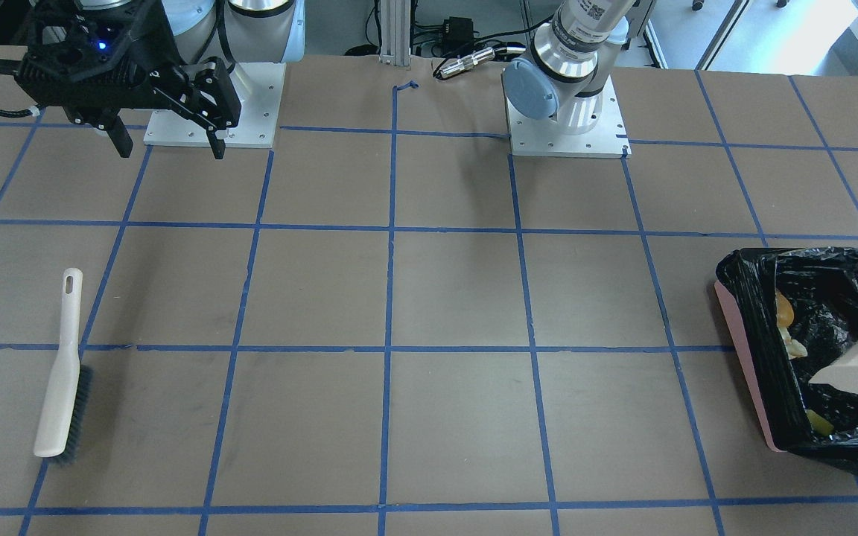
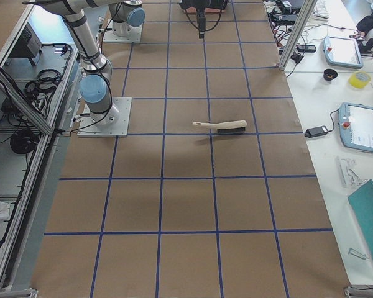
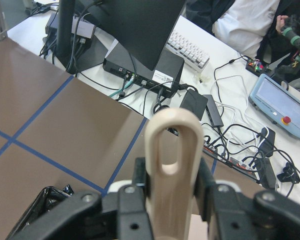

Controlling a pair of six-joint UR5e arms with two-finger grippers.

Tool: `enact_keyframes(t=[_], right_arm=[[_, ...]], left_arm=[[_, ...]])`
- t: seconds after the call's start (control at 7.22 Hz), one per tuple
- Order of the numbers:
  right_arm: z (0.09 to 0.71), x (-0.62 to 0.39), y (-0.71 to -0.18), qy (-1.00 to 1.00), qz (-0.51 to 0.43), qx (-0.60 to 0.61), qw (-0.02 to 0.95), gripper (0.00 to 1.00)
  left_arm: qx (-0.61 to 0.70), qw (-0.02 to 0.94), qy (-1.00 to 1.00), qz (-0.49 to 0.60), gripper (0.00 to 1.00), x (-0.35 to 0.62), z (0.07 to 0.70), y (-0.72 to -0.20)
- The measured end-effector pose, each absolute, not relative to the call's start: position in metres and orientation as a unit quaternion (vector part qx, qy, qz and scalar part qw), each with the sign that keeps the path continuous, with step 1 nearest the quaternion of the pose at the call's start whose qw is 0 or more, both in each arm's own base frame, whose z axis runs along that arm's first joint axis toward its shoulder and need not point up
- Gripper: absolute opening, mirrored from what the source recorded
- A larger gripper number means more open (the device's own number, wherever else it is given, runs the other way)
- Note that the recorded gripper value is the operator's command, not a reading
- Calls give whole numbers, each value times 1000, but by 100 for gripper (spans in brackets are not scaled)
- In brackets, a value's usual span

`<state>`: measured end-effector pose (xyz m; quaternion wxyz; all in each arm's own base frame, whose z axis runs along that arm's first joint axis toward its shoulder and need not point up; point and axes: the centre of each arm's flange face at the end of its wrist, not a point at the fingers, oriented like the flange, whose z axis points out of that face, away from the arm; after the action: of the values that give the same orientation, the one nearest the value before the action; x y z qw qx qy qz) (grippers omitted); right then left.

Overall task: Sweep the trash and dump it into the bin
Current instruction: 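Lower the empty dustpan back onto the table with the left gripper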

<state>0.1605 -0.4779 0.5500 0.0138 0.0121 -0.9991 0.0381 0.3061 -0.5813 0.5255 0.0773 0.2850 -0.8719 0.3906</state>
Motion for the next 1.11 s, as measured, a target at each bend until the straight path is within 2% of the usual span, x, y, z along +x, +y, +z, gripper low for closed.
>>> enact_keyframes(t=[0.55, 1.11], right_arm=[[551, 159, -479, -999, 39, 11, 15, 100], [550, 159, -478, -999, 39, 11, 18, 100]], left_arm=[[494, 64, -830, 253, 0, 171, 494, -624], [633, 51, -764, 114, 0, 70, 393, -645]])
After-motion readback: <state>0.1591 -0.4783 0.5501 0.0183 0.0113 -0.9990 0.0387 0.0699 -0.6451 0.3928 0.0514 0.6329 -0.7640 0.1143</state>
